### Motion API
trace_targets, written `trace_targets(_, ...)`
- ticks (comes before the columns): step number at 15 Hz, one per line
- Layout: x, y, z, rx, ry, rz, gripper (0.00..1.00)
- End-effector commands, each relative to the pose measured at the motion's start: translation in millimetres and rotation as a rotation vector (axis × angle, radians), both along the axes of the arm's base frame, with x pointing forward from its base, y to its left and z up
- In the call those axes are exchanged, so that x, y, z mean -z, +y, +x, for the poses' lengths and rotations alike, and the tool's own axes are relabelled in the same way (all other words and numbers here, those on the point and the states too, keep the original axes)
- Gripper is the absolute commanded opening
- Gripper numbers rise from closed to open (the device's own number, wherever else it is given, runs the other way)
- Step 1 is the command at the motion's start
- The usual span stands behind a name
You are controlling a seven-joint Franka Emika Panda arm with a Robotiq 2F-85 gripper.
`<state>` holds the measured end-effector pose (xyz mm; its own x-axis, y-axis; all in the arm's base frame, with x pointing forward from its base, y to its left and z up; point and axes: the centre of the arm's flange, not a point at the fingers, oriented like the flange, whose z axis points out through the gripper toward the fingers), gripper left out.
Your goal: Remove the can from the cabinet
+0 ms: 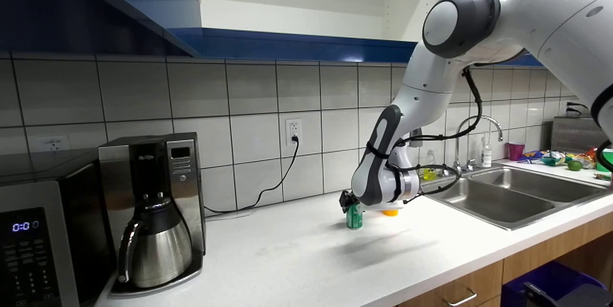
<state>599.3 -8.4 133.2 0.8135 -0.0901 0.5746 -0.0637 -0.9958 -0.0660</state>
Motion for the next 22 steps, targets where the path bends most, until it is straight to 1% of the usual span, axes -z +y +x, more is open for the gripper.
trace_targets(1,7,2,-32,0.004,-0.022,0.002,1.0)
trace_targets(6,-22,-1,-45,0.006,0.003,-0.011,1.0)
trace_targets(14,-74,2,-91,-0.008,0.058,-0.025,1.0)
trace_targets(17,-97,6,-108,-0.019,0.077,-0.03,1.0)
trace_targets(22,-144,13,-128,-0.043,0.115,-0.049,1.0)
